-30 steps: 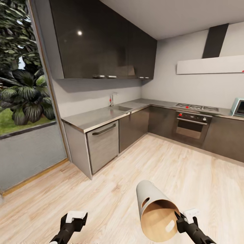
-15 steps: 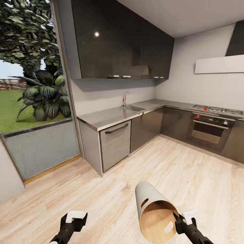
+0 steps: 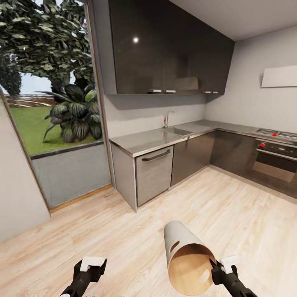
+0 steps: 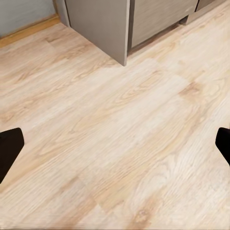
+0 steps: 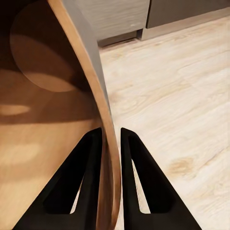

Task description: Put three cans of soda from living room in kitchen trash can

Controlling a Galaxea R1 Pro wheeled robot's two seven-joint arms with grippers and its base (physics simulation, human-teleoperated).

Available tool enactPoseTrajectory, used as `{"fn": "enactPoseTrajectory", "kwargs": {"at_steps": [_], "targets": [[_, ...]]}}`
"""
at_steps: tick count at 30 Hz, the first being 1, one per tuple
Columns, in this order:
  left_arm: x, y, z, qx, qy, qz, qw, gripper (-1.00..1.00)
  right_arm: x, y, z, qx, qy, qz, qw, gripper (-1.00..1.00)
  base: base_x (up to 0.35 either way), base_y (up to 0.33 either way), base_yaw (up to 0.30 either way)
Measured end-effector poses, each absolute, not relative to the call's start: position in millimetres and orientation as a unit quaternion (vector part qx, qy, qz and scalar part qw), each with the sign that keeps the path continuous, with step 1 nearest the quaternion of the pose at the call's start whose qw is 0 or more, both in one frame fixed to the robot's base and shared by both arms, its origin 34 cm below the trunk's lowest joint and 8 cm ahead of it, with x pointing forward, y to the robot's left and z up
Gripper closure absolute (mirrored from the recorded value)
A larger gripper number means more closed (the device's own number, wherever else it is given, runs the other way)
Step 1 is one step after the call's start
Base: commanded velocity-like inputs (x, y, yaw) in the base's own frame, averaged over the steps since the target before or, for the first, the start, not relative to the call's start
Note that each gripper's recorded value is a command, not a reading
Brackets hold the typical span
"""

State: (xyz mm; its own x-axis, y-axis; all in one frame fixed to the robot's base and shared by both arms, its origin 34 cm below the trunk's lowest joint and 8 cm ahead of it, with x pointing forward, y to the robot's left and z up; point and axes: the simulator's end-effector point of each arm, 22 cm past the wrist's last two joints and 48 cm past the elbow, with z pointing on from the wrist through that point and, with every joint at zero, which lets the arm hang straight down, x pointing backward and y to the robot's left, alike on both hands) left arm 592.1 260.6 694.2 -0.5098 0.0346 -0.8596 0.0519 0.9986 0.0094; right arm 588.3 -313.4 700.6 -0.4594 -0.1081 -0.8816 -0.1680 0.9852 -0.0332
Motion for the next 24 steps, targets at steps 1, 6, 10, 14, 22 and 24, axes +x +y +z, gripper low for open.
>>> {"fn": "enactPoseTrajectory", "kwargs": {"at_steps": [1, 6, 10, 14, 22, 24], "targets": [[591.9, 260.6, 693.7, 0.025, 0.869, -0.008, 0.494, -1.0, 588.2, -313.2, 700.0, -0.081, 0.854, 0.029, 0.513, 1.0, 0.0, -0.016, 0.212], [591.4, 260.6, 692.0, 0.025, 0.87, -0.009, 0.493, -1.0, 587.3, -313.0, 697.8, -0.081, 0.855, 0.029, 0.511, 1.0, 0.0, -0.081, 0.211], [590.5, 260.6, 690.1, 0.025, 0.871, -0.009, 0.491, -1.0, 586.5, -312.4, 695.8, -0.081, 0.856, 0.03, 0.509, 1.0, 0.0, -0.155, 0.207], [590.1, 260.3, 688.6, 0.024, 0.871, -0.009, 0.49, -1.0, 585.9, -312.2, 694.1, -0.081, 0.857, 0.03, 0.507, 1.0, 0.0, -0.229, 0.204], [588.4, 260.3, 684.8, 0.024, 0.874, -0.01, 0.486, -1.0, 585.0, -308.0, 691.0, -0.081, 0.858, 0.033, 0.506, 1.0, 0.0, -0.272, 0.192], [588.2, 260.1, 684.2, 0.025, 0.874, -0.009, 0.486, -1.0, 584.7, -308.0, 690.3, -0.081, 0.858, 0.033, 0.505, 1.0, 0.0, -0.279, 0.106]]}}
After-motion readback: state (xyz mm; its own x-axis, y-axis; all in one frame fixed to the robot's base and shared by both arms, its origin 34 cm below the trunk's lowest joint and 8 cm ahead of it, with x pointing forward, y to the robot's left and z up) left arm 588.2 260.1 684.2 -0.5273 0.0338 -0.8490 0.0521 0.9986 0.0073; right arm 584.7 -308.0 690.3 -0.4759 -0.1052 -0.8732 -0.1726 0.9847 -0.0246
